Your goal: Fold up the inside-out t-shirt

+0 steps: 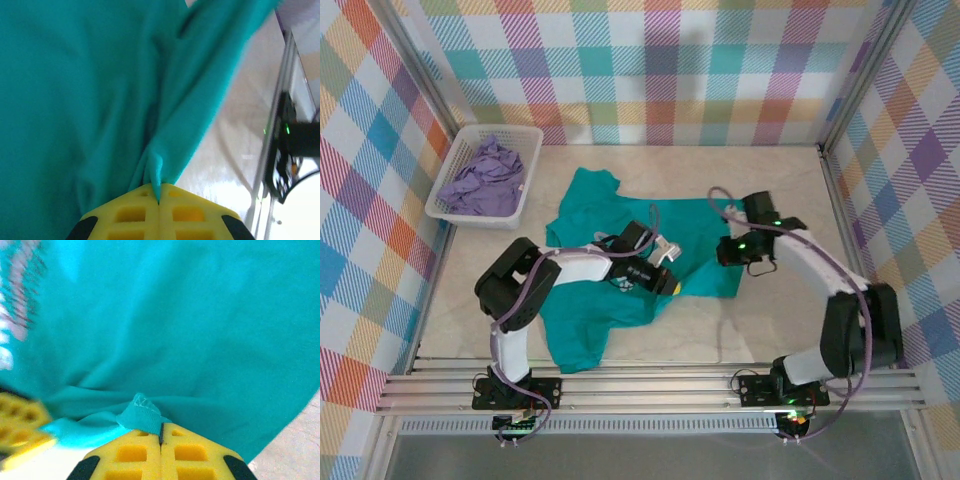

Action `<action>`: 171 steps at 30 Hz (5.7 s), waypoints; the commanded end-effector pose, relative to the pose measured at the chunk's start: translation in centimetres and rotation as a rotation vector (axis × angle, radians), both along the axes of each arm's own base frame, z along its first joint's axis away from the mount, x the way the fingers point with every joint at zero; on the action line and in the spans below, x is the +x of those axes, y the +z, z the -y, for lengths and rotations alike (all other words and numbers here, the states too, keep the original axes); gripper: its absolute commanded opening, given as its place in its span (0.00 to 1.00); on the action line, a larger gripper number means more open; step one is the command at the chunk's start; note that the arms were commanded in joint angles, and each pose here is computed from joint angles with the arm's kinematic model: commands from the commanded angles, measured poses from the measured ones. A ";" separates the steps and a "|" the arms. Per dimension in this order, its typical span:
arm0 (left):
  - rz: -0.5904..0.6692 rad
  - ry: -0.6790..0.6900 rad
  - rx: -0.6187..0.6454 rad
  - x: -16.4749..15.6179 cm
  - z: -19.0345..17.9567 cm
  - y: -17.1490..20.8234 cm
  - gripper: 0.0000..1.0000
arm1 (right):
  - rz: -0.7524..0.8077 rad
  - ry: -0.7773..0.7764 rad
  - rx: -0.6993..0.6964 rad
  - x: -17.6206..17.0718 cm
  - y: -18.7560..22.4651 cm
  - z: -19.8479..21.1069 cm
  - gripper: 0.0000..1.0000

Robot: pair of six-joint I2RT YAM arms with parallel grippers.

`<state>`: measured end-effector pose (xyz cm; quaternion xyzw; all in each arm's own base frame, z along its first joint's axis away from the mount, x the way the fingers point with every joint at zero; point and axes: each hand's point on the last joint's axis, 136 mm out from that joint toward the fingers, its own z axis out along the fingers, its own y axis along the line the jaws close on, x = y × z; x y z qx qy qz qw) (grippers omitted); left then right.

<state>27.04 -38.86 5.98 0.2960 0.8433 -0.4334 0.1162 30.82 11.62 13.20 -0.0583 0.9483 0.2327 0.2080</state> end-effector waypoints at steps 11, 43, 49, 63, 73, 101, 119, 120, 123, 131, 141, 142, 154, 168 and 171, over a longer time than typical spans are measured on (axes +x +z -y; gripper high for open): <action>0.093 0.311 0.061 2.7 -5.6 4.7 0.49 | -0.008 -0.176 0.475 3.3 3.3 2.3 0.00; -0.095 0.868 0.366 13.9 -19.8 -3.3 0.54 | 0.015 -0.229 0.357 3.6 1.9 3.6 0.00; -0.081 0.831 0.375 19.1 -17.5 -3.8 0.54 | 0.048 -0.271 0.293 5.4 2.0 4.9 0.00; 0.029 0.976 0.517 6.9 -26.5 2.9 0.57 | 0.045 -0.211 0.240 3.1 2.3 2.6 0.00; -0.167 0.975 0.700 -5.5 -31.1 -1.2 0.56 | 0.014 -0.145 0.218 1.7 1.9 1.2 0.00; 0.370 1.146 0.283 -0.9 -30.0 18.3 0.00 | 0.307 -0.144 0.234 3.4 11.8 1.6 0.00; 0.926 1.212 0.203 -3.8 -35.5 48.8 0.00 | 0.967 -0.172 0.114 -8.2 37.6 4.6 0.00; 0.918 1.200 0.227 -2.7 -34.9 48.3 0.00 | 0.952 -0.170 0.117 -7.6 37.2 4.5 0.00; 0.853 1.169 0.272 1.6 -33.4 46.4 0.00 | 0.911 -0.165 0.119 -4.7 35.9 4.3 0.00; 0.809 1.155 0.185 5.3 -32.6 47.0 0.00 | 0.897 -0.171 0.076 -0.6 35.9 4.7 0.00; 0.903 1.185 0.004 -4.4 -35.1 50.3 0.00 | 0.980 -0.171 0.063 -7.1 38.2 5.0 0.00; 0.908 1.180 -0.013 -5.2 -35.1 50.5 0.00 | 0.986 -0.171 0.066 -7.8 38.4 5.0 0.00; 1.013 1.180 -0.164 -11.9 -36.6 54.6 0.00 | 1.111 -0.159 0.108 -14.9 42.2 4.8 0.00; 0.810 1.146 0.264 11.3 -32.2 42.4 0.00 | 0.914 -0.165 0.011 2.0 33.3 5.1 0.00; 0.710 1.118 0.333 17.9 -31.6 36.2 0.00 | 0.830 -0.170 -0.003 8.6 28.2 5.1 0.00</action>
